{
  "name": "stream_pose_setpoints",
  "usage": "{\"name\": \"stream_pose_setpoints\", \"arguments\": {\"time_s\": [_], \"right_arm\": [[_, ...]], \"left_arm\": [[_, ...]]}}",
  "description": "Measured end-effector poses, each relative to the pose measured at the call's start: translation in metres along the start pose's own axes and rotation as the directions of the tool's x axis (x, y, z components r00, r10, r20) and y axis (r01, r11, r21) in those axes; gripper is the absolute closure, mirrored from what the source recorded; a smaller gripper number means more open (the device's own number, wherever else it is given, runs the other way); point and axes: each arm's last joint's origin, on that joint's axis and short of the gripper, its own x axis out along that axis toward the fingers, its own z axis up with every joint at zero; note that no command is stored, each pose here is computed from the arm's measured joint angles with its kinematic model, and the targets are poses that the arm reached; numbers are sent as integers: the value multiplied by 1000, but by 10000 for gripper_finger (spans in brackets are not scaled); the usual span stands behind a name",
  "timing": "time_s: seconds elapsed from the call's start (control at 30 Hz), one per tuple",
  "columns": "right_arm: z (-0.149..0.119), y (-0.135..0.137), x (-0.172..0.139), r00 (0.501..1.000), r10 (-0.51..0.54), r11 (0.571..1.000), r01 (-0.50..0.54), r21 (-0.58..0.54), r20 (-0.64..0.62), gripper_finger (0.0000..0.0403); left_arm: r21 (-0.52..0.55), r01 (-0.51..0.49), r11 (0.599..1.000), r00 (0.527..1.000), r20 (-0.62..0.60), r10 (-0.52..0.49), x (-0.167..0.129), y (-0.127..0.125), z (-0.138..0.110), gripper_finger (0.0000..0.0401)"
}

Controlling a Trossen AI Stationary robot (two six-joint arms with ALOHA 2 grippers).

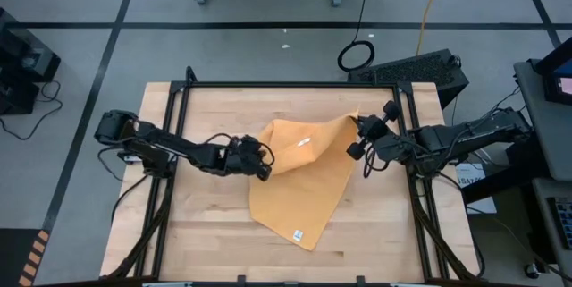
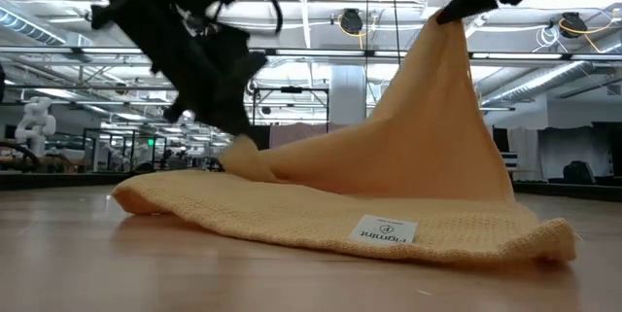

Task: Roll towel
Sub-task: Fold the yellow towel in

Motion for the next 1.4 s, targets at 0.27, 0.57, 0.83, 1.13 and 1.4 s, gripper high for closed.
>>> {"name": "stream_pose_setpoints", "arguments": {"time_s": [0.27,0.57,0.83,1.13,1.4], "right_arm": [[38,-16,-1,987,-111,989,121,-81,117,403],[88,-54,-10,957,-214,968,235,-91,194,403],[108,-76,-28,948,-190,978,206,-37,255,403],[145,-98,-53,837,-34,998,4,56,546,403],[167,-110,-69,739,35,990,-120,80,673,403]], "left_arm": [[254,-81,964,933,359,-16,-71,3,77,400],[355,-174,919,765,637,-101,-135,36,148,400],[539,80,839,597,648,-473,-175,47,168,401],[613,183,769,251,727,-639,-228,50,182,401],[682,209,701,176,679,-713,-259,44,210,401]]}}
